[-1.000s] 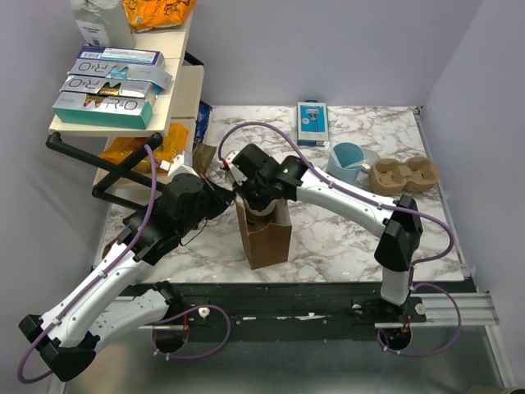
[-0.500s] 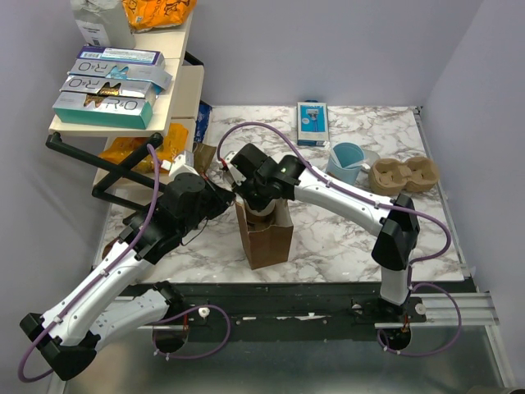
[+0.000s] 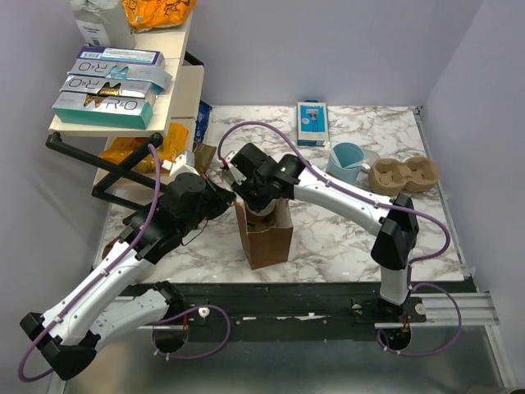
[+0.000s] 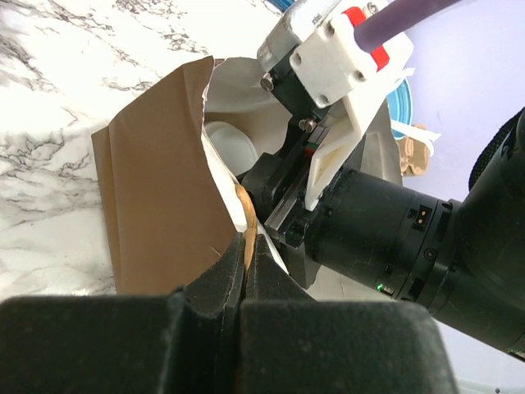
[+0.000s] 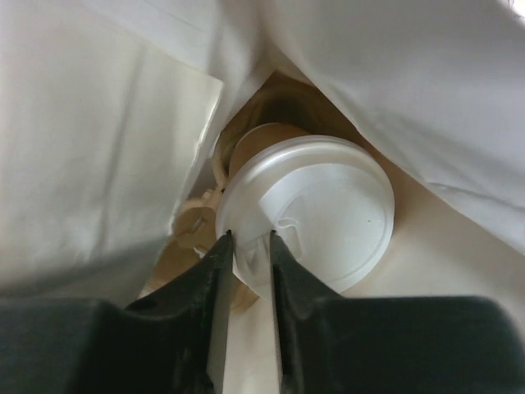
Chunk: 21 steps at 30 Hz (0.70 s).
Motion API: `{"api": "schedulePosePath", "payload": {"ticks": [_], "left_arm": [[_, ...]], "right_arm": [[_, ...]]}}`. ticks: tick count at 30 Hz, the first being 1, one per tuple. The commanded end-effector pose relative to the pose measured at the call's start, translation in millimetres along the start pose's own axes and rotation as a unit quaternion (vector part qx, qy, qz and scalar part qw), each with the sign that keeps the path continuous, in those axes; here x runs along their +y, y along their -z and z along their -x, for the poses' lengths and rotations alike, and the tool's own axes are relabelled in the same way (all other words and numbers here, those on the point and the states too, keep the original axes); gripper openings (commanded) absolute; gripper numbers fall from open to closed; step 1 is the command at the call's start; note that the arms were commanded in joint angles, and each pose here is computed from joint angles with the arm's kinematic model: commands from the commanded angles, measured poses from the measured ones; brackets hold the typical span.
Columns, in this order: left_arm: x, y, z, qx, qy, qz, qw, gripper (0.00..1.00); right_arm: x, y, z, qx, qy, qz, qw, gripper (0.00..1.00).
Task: Pack the takeout coffee
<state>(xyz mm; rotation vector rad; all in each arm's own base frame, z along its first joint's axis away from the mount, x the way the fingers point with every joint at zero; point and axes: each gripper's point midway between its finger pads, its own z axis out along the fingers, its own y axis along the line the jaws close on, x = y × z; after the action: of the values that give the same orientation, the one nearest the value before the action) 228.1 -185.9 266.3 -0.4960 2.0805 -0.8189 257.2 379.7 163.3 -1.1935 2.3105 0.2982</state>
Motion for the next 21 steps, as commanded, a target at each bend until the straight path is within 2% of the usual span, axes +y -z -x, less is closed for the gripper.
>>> {"api": "schedulePosePath", "payload": {"ticks": [1, 9, 21], "left_arm": [[-1.7, -1.4, -6.3, 0.013, -0.006, -0.003, 1.000, 0.00], [-1.8, -2.7, -7.5, 0.017, -0.007, -0.001, 1.000, 0.00], [-0.8, -3.0, -6.9, 0.014, -0.005, 0.003, 1.000, 0.00]], "right_arm": [[2.6, -14.0, -32.1, 0.068, 0.006, -0.001, 0.998, 0.34], [3.1, -10.6, -27.6, 0.059, 0.000, -0.002, 0.998, 0.47], [-0.6, 14.2, 5.3, -0.010, -0.019, -0.010, 1.000, 0.52]]}}
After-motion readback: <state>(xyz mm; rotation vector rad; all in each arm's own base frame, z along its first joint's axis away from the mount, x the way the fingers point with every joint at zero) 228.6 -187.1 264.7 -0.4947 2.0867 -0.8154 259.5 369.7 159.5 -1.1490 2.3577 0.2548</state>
